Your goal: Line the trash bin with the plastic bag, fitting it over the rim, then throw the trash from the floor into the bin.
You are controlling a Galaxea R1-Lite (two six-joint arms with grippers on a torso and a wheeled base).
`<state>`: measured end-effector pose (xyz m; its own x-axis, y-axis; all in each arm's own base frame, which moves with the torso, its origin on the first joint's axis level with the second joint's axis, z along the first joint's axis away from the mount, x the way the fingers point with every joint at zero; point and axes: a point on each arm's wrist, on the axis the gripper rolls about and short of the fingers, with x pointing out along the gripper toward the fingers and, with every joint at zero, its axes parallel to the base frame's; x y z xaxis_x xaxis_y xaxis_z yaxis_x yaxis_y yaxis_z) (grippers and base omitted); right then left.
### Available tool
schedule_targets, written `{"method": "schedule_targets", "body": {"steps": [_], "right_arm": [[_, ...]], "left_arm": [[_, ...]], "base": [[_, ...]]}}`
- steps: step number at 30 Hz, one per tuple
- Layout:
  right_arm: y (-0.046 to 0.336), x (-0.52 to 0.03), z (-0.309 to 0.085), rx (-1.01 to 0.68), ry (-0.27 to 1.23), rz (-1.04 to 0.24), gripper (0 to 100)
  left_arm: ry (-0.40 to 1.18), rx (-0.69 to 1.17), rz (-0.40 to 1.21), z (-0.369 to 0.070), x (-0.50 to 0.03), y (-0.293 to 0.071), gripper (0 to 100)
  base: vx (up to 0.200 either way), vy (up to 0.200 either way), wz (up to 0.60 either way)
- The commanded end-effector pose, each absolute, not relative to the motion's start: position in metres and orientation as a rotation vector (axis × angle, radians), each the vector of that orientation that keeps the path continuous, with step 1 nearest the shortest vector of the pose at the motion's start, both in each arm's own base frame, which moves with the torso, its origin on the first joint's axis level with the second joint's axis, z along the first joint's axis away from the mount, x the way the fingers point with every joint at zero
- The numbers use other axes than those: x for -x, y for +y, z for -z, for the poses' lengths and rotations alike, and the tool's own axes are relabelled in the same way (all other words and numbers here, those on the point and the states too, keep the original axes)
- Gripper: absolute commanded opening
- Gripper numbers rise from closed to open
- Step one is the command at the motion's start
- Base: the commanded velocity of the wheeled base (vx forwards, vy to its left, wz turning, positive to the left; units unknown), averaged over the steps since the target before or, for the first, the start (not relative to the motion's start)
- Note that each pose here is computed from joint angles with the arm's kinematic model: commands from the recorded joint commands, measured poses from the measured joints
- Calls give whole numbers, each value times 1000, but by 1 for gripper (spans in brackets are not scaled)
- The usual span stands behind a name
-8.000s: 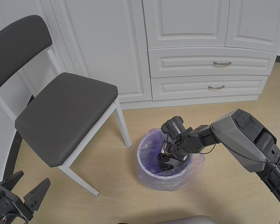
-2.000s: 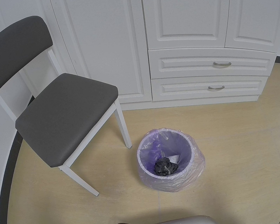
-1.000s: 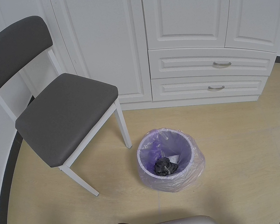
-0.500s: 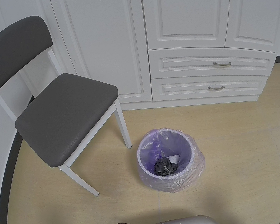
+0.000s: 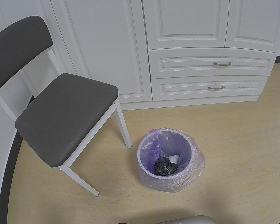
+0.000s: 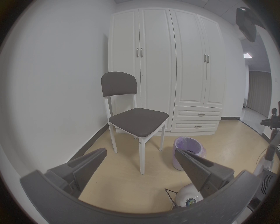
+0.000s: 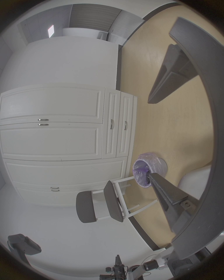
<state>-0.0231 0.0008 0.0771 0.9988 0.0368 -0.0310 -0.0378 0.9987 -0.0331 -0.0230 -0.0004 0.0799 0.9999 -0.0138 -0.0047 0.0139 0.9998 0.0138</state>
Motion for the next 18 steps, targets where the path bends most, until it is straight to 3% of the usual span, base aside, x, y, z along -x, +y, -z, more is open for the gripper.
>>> {"method": "schedule_targets", "body": {"steps": [1,18], "right_arm": [[1,23,-72,35,35,-37,100],[1,23,-72,35,36,-37,100]], "left_arm": [[4,-15,14,-76,23,0,100],[5,-14,14,-76,23,0,100]], "base": [[0,0,0],[0,0,0]]}}
